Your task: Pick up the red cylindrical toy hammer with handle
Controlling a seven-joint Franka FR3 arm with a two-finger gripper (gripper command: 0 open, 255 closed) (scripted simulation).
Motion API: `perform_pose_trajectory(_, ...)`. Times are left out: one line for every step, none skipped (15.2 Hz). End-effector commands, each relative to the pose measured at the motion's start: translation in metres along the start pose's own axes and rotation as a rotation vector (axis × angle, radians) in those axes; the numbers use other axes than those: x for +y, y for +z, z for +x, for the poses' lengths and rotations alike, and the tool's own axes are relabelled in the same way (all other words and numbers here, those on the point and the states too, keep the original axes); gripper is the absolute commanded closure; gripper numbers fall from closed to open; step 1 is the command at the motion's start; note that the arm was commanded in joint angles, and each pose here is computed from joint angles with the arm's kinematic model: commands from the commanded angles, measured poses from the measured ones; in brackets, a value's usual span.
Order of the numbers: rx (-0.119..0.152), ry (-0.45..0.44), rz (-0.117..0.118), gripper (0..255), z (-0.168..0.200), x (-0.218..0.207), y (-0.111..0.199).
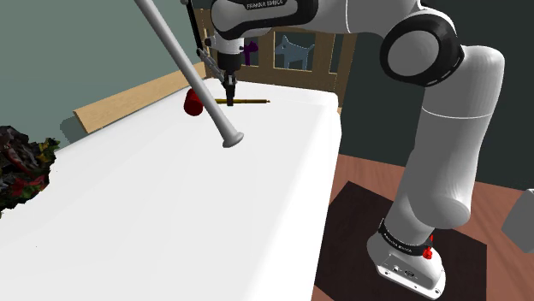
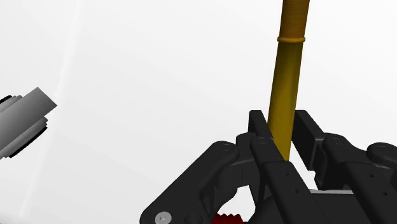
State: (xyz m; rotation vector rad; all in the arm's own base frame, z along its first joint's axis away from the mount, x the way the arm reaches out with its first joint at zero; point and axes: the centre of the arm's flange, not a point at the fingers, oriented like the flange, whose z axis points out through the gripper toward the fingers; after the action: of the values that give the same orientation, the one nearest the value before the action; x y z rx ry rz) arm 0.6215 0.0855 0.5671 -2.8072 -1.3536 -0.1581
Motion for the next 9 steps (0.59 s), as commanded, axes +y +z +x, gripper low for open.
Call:
perform_pose_trajectory(0.0,0.0,0.0,255,0.0,0.0,0.0)
perform_pose_trajectory(0.0,0.0,0.0,255,0.0,0.0,0.0)
perform_pose_trajectory(0.0,0.0,0.0,255,0.0,0.0,0.0)
perform_pose_trajectory(0.0,0.0,0.0,255,0.0,0.0,0.0)
perform_pose_trajectory(0.0,0.0,0.0,255,0.001,0.0,-0.005)
perform_pose_trajectory(0.0,0.0,0.0,255,0.001,0.0,-0.01)
perform_pose_trajectory(0.0,0.0,0.0,255,0.002,0.0,-0.016)
perform_pose_trajectory(0.0,0.0,0.0,255,0.002,0.001,-0.021)
perform_pose_trajectory(0.0,0.0,0.0,255,0.003,0.001,-0.026)
